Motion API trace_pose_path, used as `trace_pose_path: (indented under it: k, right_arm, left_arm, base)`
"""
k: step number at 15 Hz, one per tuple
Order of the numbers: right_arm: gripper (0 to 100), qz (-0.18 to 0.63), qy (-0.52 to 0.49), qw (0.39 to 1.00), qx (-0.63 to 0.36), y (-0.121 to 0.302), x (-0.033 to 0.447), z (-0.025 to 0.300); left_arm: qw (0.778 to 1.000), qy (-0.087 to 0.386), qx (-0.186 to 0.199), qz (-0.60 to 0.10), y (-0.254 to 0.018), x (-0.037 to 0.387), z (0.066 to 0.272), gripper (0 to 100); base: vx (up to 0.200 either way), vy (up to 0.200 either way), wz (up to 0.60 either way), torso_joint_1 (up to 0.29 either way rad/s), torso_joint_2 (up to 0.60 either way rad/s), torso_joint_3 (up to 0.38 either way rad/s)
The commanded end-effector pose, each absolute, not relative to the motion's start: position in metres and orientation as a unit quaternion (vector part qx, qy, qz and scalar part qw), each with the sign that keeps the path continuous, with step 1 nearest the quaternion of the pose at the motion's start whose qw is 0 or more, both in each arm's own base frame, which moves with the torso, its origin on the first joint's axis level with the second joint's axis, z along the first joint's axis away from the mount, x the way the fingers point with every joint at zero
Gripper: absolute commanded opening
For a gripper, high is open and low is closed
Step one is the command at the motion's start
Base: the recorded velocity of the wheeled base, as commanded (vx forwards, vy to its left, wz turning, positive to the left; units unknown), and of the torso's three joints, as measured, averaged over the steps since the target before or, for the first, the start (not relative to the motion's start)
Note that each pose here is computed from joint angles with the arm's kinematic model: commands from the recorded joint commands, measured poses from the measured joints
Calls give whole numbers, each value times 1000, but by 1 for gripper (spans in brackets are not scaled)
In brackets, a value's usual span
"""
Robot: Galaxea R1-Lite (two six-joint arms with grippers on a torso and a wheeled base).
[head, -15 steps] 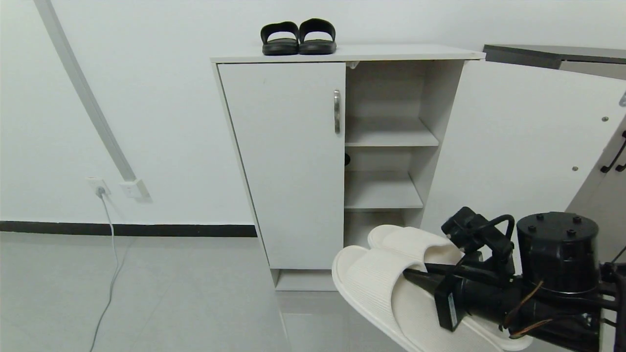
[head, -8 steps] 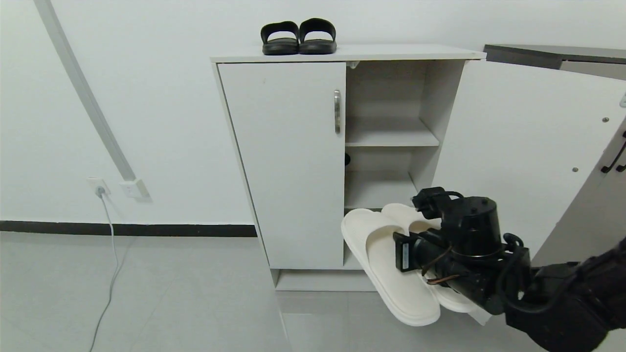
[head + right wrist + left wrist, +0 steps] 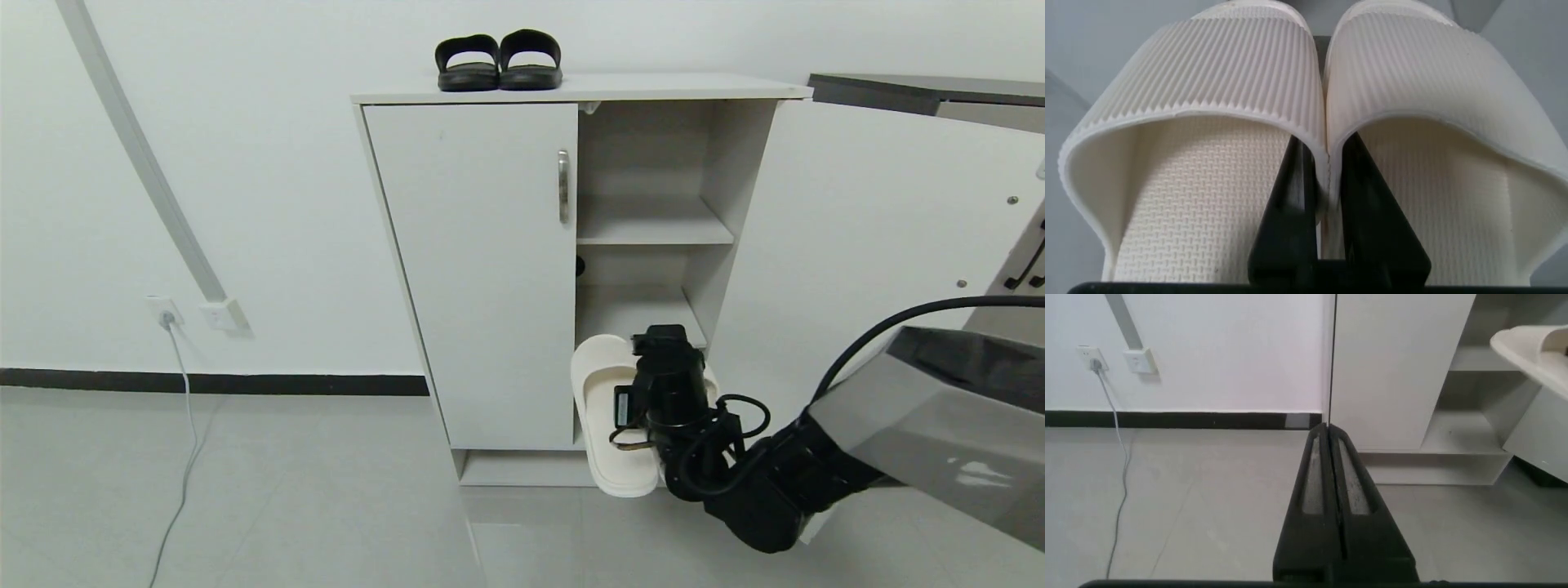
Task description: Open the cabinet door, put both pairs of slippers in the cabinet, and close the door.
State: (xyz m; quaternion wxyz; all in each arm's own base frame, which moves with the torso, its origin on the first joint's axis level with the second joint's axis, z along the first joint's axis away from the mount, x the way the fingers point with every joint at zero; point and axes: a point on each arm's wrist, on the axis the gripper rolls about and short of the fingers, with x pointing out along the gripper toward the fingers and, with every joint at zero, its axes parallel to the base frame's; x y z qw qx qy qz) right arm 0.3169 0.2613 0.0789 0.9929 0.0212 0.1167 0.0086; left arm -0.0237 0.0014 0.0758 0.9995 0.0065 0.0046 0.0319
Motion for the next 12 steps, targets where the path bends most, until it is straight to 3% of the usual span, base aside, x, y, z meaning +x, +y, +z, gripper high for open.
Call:
trace_pose_path:
  k: [1, 5, 11, 12]
  right_arm:
    - [0, -28, 107, 994, 16, 286, 337, 50]
    - [0, -42, 105, 994, 13, 286, 336, 49]
    - [0, -44, 110, 993, 8, 285, 337, 44]
    - [0, -44, 111, 993, 7, 285, 337, 42]
  left_arm:
    - [999, 6, 6, 32, 1, -23, 76, 0]
    - [999, 6, 5, 32, 1, -23, 76, 0]
    - [999, 6, 5, 32, 1, -23, 76, 0]
    - [999, 6, 4, 32, 1, -23, 76, 0]
  base:
    - [0, 0, 0, 0, 0, 0]
    - [0, 0, 0, 0, 0, 0]
    - [0, -200, 0, 3, 2, 2]
    - [0, 0, 0, 0, 0, 0]
